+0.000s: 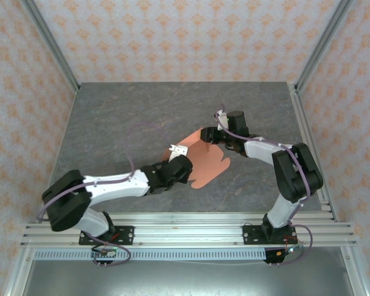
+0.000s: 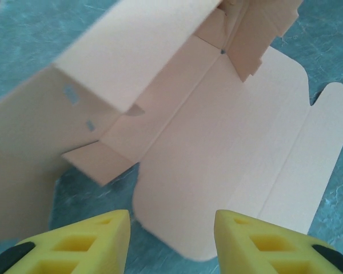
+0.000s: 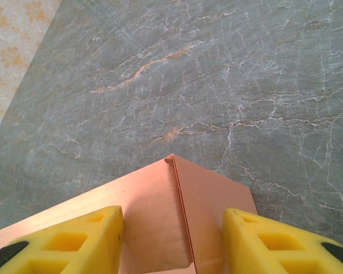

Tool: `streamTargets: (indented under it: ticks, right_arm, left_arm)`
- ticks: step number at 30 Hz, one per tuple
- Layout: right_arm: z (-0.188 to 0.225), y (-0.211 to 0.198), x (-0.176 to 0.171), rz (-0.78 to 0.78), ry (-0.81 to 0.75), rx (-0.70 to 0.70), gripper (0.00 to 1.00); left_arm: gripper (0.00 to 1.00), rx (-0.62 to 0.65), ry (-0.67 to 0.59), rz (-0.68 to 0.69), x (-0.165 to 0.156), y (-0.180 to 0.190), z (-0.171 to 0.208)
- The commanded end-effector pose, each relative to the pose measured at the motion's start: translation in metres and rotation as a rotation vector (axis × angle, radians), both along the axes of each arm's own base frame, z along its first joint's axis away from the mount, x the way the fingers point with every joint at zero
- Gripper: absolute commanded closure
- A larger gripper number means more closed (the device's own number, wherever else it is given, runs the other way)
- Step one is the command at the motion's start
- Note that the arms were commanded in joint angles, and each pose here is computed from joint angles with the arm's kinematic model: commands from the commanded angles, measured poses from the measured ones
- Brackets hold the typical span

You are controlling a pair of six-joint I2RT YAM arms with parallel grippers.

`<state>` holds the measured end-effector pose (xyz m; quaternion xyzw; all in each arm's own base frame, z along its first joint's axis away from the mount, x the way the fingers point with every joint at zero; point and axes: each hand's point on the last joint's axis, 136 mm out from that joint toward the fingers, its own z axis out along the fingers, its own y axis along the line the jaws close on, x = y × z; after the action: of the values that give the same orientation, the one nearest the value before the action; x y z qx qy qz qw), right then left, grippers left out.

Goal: Fold the paper box

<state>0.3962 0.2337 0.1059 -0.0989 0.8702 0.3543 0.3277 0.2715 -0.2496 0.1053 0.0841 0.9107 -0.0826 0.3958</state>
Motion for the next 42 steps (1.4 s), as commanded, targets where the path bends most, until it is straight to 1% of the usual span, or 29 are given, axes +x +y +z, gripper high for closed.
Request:
streamTargets:
  ticks: [1, 3, 6, 10, 14, 16, 19, 20, 22, 28, 37, 42]
  right_arm:
    - [-0.036, -0.004, -0.018, 0.003, 0.12, -0.069, 0.52]
    - [-0.035, -0.004, -0.018, 0.006, 0.118, -0.067, 0.53]
    - [-0.035, -0.003, -0.018, 0.009, 0.119, -0.065, 0.52]
    - [-0.035, -0.004, -0.018, 0.007, 0.121, -0.064, 0.52]
    - [-0.033, -0.003, -0.018, 0.008, 0.117, -0.063, 0.52]
    - [-0.034, -0.003, -0.018, 0.007, 0.118, -0.064, 0.52]
    - [-0.035, -0.003, -0.018, 0.008, 0.121, -0.065, 0.52]
    - [-0.035, -0.003, -0.018, 0.008, 0.121, -0.065, 0.52]
    - [-0.035, -0.003, -0.017, 0.007, 0.118, -0.066, 0.52]
    - [-0.038, -0.003, -0.017, 0.008, 0.126, -0.067, 0.53]
    - [-0.038, -0.003, -0.016, 0.008, 0.126, -0.068, 0.52]
    - [-0.038, -0.002, -0.016, 0.01, 0.126, -0.068, 0.52]
  left_arm:
    - [0.54, 0.073, -0.055, 0.137, -0.008, 0.051, 0.014]
    - [0.55, 0.091, -0.071, 0.226, -0.01, 0.082, 0.019]
    - [0.59, 0.059, -0.045, 0.334, -0.009, 0.119, 0.014]
    - [0.6, 0.049, -0.066, 0.402, -0.005, 0.145, 0.017]
    - [0.6, 0.066, -0.013, 0.43, 0.006, 0.159, 0.004]
    - [0.61, 0.077, 0.006, 0.419, 0.013, 0.157, -0.004]
    - [0.64, 0.082, 0.035, 0.374, 0.024, 0.142, -0.019]
    - [0.65, 0.11, 0.046, 0.348, 0.027, 0.139, -0.025]
    - [0.68, 0.125, 0.057, 0.326, 0.032, 0.133, -0.033]
    - [0.69, 0.107, 0.038, 0.25, 0.048, 0.112, -0.044]
    - [0.71, 0.098, 0.058, 0.131, 0.052, 0.084, -0.054]
    - [0.71, 0.107, 0.053, 0.09, 0.052, 0.069, -0.056]
